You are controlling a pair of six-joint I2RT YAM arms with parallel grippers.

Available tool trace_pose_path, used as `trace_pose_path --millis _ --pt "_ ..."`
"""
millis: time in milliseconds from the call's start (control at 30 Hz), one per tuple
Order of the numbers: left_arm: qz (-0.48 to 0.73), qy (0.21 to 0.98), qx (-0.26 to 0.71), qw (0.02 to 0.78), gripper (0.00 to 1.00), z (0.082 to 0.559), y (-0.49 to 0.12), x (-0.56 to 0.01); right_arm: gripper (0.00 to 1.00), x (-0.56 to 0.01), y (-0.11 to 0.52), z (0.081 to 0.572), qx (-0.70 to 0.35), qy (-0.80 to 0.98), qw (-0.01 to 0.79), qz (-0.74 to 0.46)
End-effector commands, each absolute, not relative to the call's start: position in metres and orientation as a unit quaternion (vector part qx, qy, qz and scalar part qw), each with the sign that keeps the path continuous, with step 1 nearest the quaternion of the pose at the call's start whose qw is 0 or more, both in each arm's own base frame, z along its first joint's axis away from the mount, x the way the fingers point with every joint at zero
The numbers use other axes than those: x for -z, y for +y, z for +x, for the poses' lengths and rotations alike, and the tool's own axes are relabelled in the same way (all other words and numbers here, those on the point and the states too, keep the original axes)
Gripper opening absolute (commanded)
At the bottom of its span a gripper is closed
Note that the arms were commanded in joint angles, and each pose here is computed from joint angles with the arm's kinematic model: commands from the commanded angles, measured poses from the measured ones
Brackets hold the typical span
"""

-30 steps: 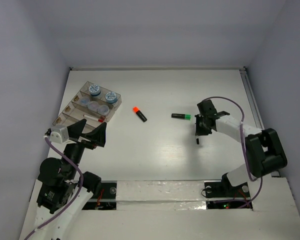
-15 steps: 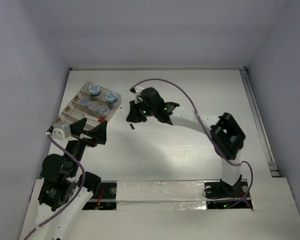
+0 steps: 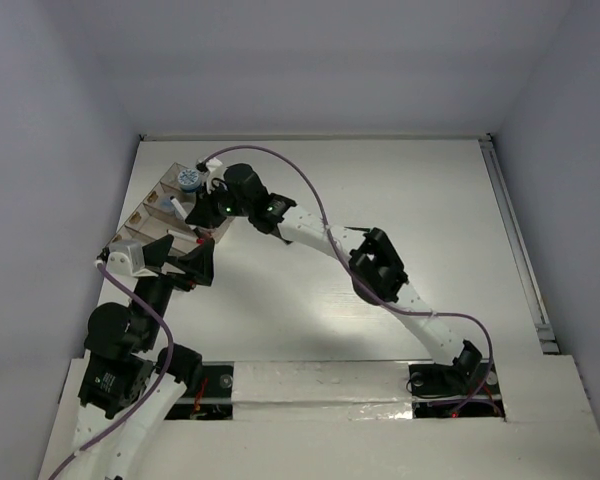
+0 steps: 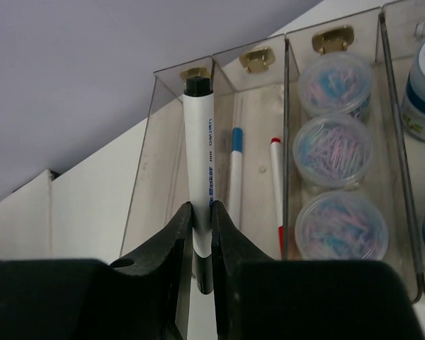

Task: Sort the stationery into containers
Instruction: Place the pen in the storage box.

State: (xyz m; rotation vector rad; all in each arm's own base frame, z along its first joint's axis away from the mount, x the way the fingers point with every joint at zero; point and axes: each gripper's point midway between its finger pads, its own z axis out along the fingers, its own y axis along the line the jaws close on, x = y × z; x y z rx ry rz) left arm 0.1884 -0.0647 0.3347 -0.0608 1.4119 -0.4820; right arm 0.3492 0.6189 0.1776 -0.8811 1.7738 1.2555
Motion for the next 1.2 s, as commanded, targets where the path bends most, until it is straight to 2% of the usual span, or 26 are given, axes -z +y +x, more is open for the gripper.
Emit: trace_pose_path --millis 0,300,400,433,533,567,633,667,733,767,800,833,900,933,1000,1100,1167 --pt "-0.025 0.620 0.227 0.751 0.99 0.187 -0.065 -0.355 0.04 -0.200 0.639 0.346 -0.506 0.650 0.429 -0.371" --pt "-0.024 0.620 0.228 0.751 0.99 0.187 -0.066 -0.355 0.09 -0.179 0.649 0.349 -0.497 0.643 0.440 -0.382" --pt "-0.024 0.620 0.228 0.751 0.99 0.187 -0.066 -0.355 0.25 -0.179 0.652 0.345 -0.491 0.638 0.446 -0.391" --pt "-0.024 0.620 0.227 0.750 0.99 0.188 -0.066 -0.354 0.39 -0.180 0.651 0.345 -0.490 0.637 0.448 -0.392" --pt "-0.024 0.621 0.227 0.750 0.99 0.188 -0.066 -0.354 0.61 -0.192 0.648 0.345 -0.489 0.632 0.458 -0.389" --pt "-0.024 0.623 0.227 0.749 0.99 0.189 -0.066 -0.353 0.64 -0.195 0.646 0.346 -0.485 0.633 0.462 -0.389" --pt "-0.024 0.623 0.226 0.748 0.99 0.189 -0.066 -0.352 0.66 -0.189 0.640 0.347 -0.477 0.641 0.465 -0.382" --pt "-0.024 0.624 0.226 0.748 0.99 0.189 -0.067 -0.352 0.67 -0.213 0.635 0.345 -0.480 0.632 0.477 -0.378" --pt "-0.023 0.623 0.227 0.748 0.99 0.189 -0.067 -0.352 0.66 -0.200 0.618 0.353 -0.458 0.652 0.484 -0.362" --pt "-0.024 0.623 0.226 0.748 0.99 0.189 -0.066 -0.352 0.66 -0.228 0.604 0.358 -0.453 0.646 0.506 -0.350" --pt "-0.025 0.622 0.226 0.749 0.99 0.188 -0.066 -0.352 0.66 -0.233 0.593 0.366 -0.442 0.650 0.520 -0.334" --pt "-0.024 0.622 0.226 0.749 0.99 0.188 -0.066 -0.352 0.66 -0.204 0.578 0.367 -0.425 0.677 0.503 -0.330" --pt "-0.025 0.620 0.226 0.751 0.99 0.187 -0.065 -0.353 0.68 -0.218 0.541 0.387 -0.400 0.696 0.521 -0.291" --pt "-0.025 0.619 0.227 0.752 0.99 0.186 -0.064 -0.354 0.70 -0.186 0.521 0.388 -0.376 0.724 0.503 -0.284" --pt "-0.025 0.617 0.227 0.753 0.99 0.185 -0.065 -0.355 0.72 -0.179 0.479 0.409 -0.326 0.758 0.510 -0.244" --pt "-0.023 0.618 0.228 0.752 0.99 0.186 -0.065 -0.354 0.76 -0.133 0.427 0.422 -0.248 0.814 0.481 -0.212" --pt "-0.022 0.617 0.230 0.753 0.99 0.186 -0.066 -0.355 0.77 -0.111 0.416 0.420 -0.225 0.835 0.454 -0.216"
